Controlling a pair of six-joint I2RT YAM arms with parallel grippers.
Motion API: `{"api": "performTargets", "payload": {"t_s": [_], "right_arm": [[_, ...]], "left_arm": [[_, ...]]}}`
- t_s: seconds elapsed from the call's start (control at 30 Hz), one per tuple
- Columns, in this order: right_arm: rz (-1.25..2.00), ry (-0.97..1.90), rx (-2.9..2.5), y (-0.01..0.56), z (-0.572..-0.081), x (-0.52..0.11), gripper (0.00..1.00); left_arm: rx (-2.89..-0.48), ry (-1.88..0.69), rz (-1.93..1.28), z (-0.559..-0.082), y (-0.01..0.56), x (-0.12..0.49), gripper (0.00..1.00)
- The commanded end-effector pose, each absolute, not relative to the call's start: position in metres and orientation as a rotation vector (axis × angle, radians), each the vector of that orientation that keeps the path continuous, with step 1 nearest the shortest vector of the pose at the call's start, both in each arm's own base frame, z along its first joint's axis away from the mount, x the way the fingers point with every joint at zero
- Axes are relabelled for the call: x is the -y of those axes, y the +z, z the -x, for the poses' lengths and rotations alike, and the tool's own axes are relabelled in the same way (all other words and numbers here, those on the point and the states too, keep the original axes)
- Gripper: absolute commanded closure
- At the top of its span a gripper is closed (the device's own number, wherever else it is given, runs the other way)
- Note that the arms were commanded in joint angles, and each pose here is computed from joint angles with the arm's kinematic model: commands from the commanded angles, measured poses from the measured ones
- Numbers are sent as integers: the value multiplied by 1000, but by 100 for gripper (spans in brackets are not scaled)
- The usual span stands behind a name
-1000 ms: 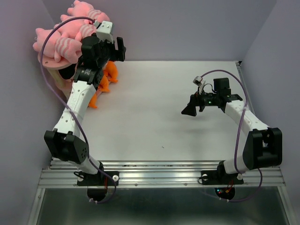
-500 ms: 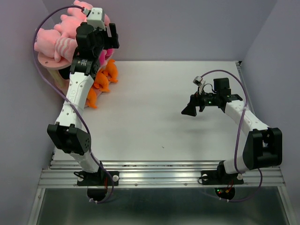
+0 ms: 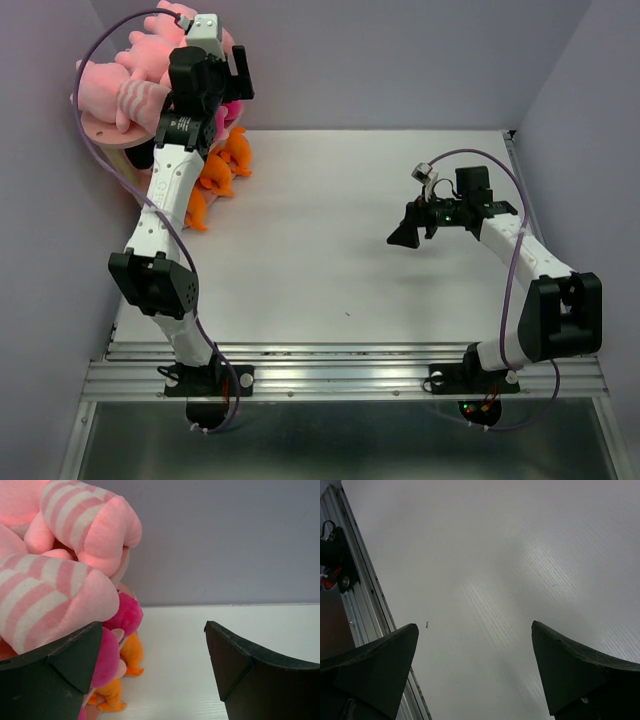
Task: Place and organize the stuffed toys onto the shelf
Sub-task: Place the stuffed toy onto shelf
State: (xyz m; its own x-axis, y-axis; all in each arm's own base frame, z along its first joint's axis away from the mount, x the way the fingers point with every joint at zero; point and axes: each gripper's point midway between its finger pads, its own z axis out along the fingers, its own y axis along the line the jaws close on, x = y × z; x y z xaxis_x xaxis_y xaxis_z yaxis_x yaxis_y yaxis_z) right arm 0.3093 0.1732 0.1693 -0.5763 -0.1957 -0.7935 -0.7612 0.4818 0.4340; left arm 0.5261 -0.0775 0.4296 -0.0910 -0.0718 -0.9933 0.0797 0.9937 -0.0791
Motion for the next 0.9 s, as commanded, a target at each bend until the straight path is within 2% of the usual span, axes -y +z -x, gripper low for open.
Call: {"api": "performTargets", "payload": {"t_s": [0.0, 0.87], "right_arm": [[811, 1043, -1995, 181, -313, -173, 0], [805, 1037, -2006, 179, -314, -172, 0]], "left_arm": [[-1571, -122, 40, -520, 469, 67, 6], [-1507, -86, 138, -524, 487, 42, 5]]}}
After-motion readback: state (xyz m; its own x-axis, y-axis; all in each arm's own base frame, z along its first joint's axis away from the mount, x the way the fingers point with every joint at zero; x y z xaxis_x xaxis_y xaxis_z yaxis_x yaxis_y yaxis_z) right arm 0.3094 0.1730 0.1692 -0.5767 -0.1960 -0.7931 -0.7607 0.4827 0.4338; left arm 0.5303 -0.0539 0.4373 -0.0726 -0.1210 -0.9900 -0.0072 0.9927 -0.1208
